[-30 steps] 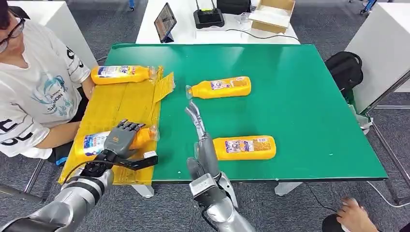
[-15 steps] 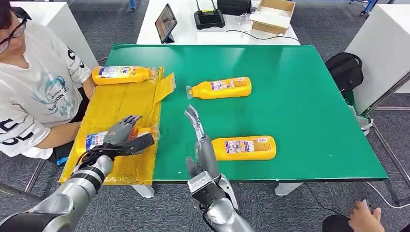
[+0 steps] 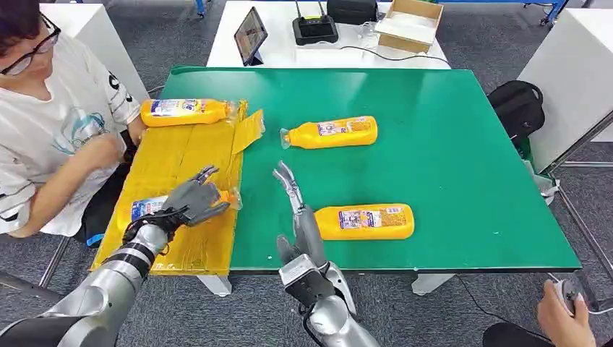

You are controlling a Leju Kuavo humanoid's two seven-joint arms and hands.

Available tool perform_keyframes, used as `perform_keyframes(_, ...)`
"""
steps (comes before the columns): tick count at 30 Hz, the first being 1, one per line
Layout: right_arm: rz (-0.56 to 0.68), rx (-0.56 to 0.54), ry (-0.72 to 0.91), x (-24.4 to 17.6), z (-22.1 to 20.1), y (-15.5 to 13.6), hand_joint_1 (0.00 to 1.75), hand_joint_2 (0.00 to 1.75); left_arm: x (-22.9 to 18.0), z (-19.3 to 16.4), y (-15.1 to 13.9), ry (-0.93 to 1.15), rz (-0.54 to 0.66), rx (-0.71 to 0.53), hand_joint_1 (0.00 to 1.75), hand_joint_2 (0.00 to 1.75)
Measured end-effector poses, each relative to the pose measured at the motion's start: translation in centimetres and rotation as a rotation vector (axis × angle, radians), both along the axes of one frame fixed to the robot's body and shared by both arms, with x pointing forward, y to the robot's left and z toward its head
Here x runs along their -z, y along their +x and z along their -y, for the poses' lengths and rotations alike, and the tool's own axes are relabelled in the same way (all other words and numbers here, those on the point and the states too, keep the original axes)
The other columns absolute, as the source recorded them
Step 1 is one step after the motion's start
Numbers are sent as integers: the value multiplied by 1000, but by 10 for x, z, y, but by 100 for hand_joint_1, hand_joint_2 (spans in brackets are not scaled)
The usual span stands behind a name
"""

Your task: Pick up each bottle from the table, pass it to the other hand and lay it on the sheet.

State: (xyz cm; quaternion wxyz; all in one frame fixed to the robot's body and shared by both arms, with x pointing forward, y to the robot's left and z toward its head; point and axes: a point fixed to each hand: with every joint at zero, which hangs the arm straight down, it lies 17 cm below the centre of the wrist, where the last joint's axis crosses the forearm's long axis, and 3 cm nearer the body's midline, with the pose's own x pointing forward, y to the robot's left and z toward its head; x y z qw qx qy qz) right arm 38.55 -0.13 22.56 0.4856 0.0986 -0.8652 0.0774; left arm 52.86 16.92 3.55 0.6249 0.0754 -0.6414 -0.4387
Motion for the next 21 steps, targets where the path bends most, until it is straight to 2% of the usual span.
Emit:
perform_keyframes(1,-6,0,2,2,0,1,0,0,-5,4,0,-47,0,-1,0,175)
perform_keyframes(4,-14,5,-2,5,2,2,0,0,-37,1,11,-246,98,-116,0,175)
perform_keyframes(5,-15,11,-7,6,3,3,0,175,-52,-6,16,-322,166,-199,0,175)
perform_keyframes(10,-14,40,-87,14,2,6,0,175,-127,-69,15,-456,548,-578,0,175)
perform_keyframes(17,-19,49,-123,20,5,11,0,175,-163,-82,2,-517,668,-641,0,175)
perform_keyframes(21,-40,77,-277,36,8,22,0,175,-184,-110,-20,-597,766,-784,0,175)
